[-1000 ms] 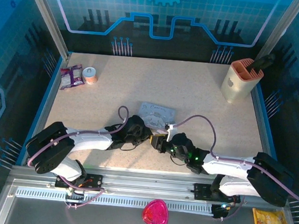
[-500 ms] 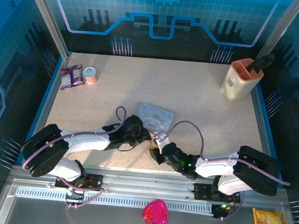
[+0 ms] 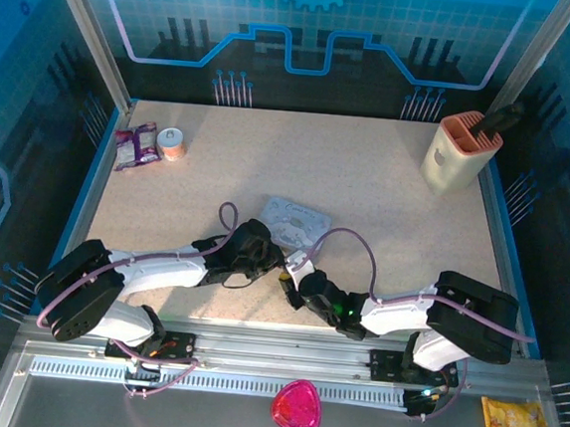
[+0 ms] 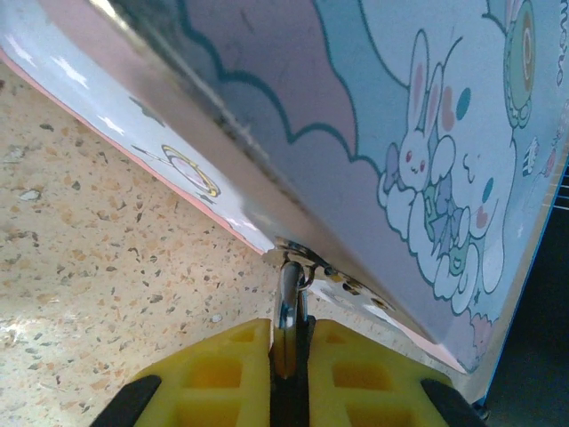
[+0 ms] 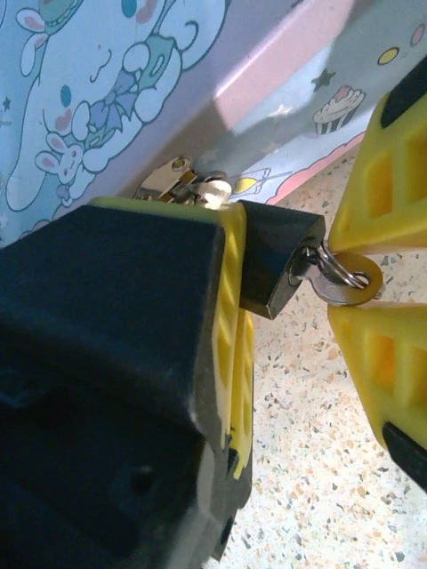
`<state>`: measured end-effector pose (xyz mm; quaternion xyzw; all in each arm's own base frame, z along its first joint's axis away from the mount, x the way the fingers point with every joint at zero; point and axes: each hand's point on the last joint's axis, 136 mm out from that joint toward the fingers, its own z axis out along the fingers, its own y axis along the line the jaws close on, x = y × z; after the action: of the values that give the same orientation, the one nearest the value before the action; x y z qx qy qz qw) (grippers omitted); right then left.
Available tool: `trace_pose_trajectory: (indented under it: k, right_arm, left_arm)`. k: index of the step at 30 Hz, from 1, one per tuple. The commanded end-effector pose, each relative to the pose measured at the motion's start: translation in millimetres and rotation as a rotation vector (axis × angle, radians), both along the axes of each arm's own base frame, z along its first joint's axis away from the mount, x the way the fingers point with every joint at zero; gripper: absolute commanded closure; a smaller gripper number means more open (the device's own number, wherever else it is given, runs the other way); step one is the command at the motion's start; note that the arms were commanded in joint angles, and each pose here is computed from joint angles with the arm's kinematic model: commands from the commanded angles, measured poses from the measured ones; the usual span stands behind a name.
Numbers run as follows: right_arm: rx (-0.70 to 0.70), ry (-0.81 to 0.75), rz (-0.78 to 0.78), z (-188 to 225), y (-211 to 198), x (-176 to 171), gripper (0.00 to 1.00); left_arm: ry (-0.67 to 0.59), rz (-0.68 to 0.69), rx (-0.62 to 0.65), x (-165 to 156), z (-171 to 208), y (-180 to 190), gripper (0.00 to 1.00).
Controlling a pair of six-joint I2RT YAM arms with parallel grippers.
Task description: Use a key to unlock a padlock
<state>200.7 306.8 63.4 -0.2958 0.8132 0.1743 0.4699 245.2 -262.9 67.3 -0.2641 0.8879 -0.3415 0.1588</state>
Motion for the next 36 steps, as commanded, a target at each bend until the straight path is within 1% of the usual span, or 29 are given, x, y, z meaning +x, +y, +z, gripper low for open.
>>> trace_pose_trajectory:
  k: [1,4,9,11,16,19,24,26,27,29,31,33,36]
  right_arm:
    - [0.015,-0.011,-0.011,6.8,8.1,2.7,0.83]
    - [0.034,0.012,-0.015,6.6,10.1,2.5,0.91]
    - [0.109,0.091,-0.045,5.3,11.4,2.4,1.00]
    - [0.158,0.136,-0.067,5.2,10.1,2.0,1.00]
    - [0.336,0.291,-0.120,2.8,5.5,-0.4,1.00]
    - [0.366,0.333,-0.136,-1.1,4.6,-3.2,1.00]
    - [0.364,0.362,-0.143,-4.6,0.0,-7.0,1.00]
    - [0.371,0.389,-0.155,-5.8,-4.7,-7.6,0.96]
    - [0.376,0.403,-0.162,-6.4,-7.8,-7.6,0.92]
    - [0.382,0.428,-0.166,-8.5,-12.8,-8.0,0.82]
    - [0.387,0.456,-0.187,-12.2,-20.6,-7.7,0.72]
    - [0.398,0.470,-0.192,-13.5,-25.2,-7.3,0.67]
    - [0.408,0.480,-0.200,-13.1,-29.9,-3.1,0.64]
  left_arm:
    - [-0.049,-0.032,-0.047,4.6,21.8,-11.8,1.00]
    - [-0.049,-0.036,-0.046,3.2,21.0,-13.2,1.00]
    - [-0.049,-0.046,-0.041,2.6,20.2,-16.5,1.00]
    - [-0.047,-0.050,-0.040,1.9,18.1,-17.4,1.00]
    - [-0.041,-0.052,-0.029,1.6,13.1,-18.1,1.00]
    - [-0.041,-0.053,-0.024,2.0,11.0,-18.0,1.00]
    - [-0.045,-0.081,0.006,1.5,7.9,-19.9,1.00]
    - [-0.048,-0.108,0.034,-0.7,4.9,-19.6,1.00]
    - [-0.058,-0.132,0.052,-1.7,3.8,-18.9,1.00]
    - [-0.094,-0.193,0.112,-3.2,2.2,-14.6,1.00]
    - [-0.112,-0.246,0.202,-4.7,-2.3,-6.5,0.99]
    - [-0.128,-0.288,0.244,-6.0,-6.7,-4.0,0.99]
    - [-0.123,-0.341,0.289,-10.9,-18.5,-0.4,0.99]
